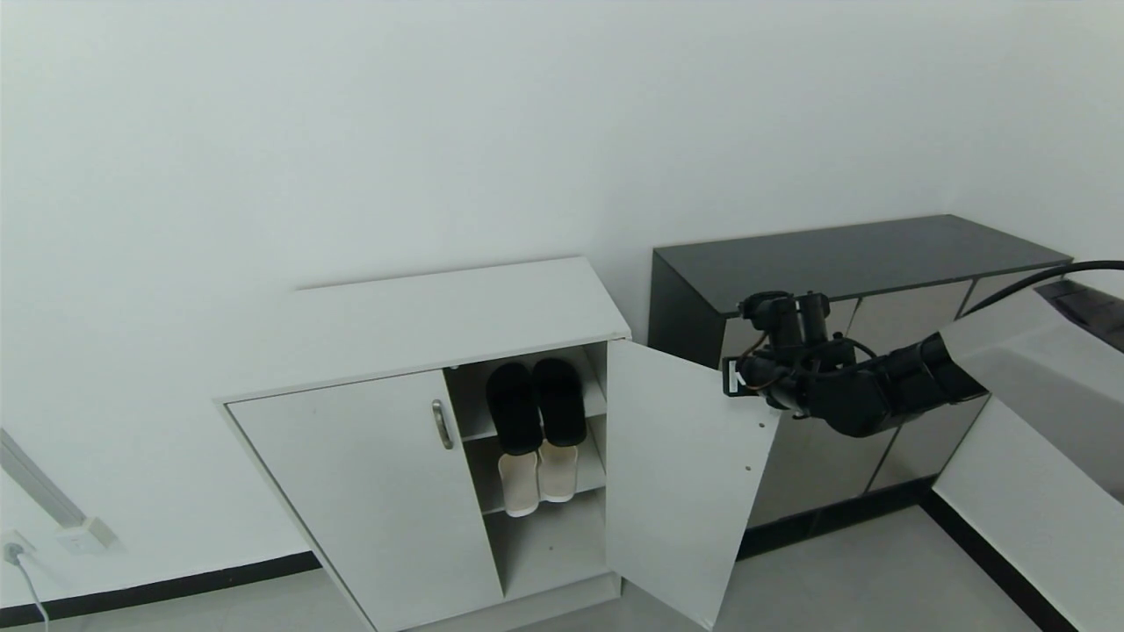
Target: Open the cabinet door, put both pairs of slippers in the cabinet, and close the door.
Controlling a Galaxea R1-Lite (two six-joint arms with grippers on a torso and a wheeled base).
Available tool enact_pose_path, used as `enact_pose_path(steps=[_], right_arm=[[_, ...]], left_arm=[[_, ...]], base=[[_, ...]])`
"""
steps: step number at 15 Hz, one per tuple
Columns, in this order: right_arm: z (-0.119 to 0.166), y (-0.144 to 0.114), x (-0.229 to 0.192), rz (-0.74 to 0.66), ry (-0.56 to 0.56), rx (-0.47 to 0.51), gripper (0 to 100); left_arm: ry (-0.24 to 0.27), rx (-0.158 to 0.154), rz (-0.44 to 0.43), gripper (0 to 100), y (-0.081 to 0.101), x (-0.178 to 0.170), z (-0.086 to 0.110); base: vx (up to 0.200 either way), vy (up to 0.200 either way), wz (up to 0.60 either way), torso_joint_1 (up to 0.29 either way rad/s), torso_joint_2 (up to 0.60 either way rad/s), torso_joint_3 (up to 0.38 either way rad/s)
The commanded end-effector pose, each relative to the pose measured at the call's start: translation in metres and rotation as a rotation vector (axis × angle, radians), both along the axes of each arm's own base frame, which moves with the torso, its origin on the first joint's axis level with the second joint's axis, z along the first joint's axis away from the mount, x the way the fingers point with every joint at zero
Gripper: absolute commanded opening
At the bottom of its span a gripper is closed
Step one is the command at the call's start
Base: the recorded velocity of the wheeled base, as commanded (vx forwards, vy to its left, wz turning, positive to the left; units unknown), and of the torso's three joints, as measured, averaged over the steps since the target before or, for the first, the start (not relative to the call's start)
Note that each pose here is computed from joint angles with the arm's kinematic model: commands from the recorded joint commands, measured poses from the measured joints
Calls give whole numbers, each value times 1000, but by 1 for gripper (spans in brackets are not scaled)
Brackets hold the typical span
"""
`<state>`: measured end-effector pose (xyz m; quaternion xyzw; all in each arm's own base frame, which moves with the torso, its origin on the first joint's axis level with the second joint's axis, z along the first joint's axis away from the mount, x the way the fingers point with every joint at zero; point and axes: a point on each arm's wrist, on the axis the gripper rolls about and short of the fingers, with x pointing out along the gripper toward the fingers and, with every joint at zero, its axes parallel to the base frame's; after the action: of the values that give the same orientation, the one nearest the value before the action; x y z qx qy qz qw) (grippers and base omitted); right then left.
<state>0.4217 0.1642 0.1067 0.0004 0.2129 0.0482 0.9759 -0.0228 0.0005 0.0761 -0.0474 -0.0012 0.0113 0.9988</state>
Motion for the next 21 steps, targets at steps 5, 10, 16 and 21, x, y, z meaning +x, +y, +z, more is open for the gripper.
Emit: enact_pose_path(steps=[5, 10, 16, 21], right_arm=[[5, 34, -42, 101, 30, -10, 0], [13, 68, -91, 228, -35, 15, 0], [17, 66, -98, 251, -70, -10, 0], [16, 76, -107, 290, -64, -7, 0]], left_arm=[[-2, 0, 0, 0, 0, 0, 0], [0, 0, 0, 0, 0, 0, 0], [0, 0, 0, 0, 0, 0, 0], [0, 0, 0, 0, 0, 0, 0]], base=[[0, 0, 0, 0, 0, 0], [0, 0, 0, 0, 0, 0], [0, 0, 0, 0, 0, 0], [0, 0, 480, 2, 3, 0]])
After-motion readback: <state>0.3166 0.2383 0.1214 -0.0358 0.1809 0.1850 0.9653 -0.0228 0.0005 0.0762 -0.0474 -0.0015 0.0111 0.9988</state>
